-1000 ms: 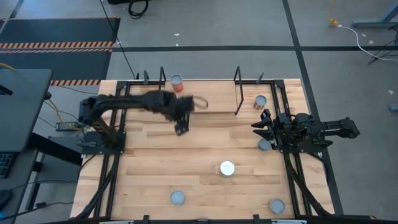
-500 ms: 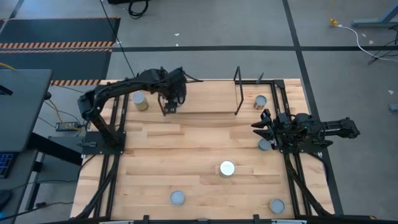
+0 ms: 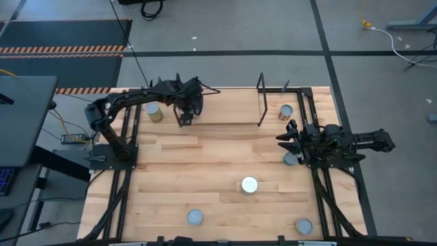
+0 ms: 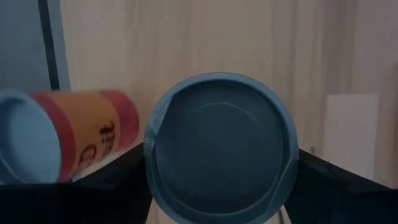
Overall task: Pick and place cans onto a shelf
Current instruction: Put the canned spaghetti sauce on the shelf
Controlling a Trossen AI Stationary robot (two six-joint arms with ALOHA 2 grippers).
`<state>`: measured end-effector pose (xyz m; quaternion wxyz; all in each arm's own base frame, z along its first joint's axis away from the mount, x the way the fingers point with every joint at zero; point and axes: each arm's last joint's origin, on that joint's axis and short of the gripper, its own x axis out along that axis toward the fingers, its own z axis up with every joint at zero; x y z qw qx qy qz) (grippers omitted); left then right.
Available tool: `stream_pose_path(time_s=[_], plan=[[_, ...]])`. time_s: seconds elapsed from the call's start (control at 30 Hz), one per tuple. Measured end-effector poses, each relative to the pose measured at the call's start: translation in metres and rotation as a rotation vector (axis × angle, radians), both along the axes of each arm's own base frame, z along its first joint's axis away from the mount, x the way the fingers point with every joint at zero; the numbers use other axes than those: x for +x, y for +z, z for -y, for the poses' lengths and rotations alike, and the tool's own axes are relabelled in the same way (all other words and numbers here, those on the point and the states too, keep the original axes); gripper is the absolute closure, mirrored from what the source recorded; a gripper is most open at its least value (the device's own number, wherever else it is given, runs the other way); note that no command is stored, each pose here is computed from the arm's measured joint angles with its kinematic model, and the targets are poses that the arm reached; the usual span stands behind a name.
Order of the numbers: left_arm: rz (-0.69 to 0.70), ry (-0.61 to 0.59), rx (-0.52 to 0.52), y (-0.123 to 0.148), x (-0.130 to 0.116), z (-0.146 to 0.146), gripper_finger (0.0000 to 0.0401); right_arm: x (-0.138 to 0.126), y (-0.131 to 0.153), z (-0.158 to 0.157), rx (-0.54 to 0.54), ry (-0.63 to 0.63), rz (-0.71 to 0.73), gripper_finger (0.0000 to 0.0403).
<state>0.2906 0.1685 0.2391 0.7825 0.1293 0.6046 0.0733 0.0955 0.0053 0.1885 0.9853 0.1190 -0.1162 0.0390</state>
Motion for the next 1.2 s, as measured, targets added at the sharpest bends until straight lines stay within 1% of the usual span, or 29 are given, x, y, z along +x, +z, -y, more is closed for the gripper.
stream_pose_path(time_s=[0.13,0.3,0.4,0.47,0.93,1.2], plan=[[-0.005,0.019,-0.002,-0.0038,-0.0037,-0.0041,0.0118,0.0,-0.0001,0.0,0.0,0.0,0.0,0.027],[0.015,0.034,0.007,-0.0044,-0.0039,-0.0075,0.0078,0.0,0.0,0.0,0.0,0.0,0.0,0.027],[0.043,0.035,0.026,-0.0033,-0.0015,-0.0092,0.0067,0.0,-0.0001,0.0,0.0,0.0,0.0,0.027],[0.036,0.038,0.045,-0.003,-0.0015,-0.0099,0.0065,0.0,0.0,0.0,0.0,0.0,0.0,0.027],[0.003,0.066,0.051,-0.0015,-0.0057,-0.0083,0.006,0.0,-0.0001,0.0,0.0,0.0,0.0,0.027],[0.031,0.078,0.052,0.0035,-0.0067,-0.0075,0.006,0.0,0.0,0.0,0.0,0.0,0.0,0.027]])
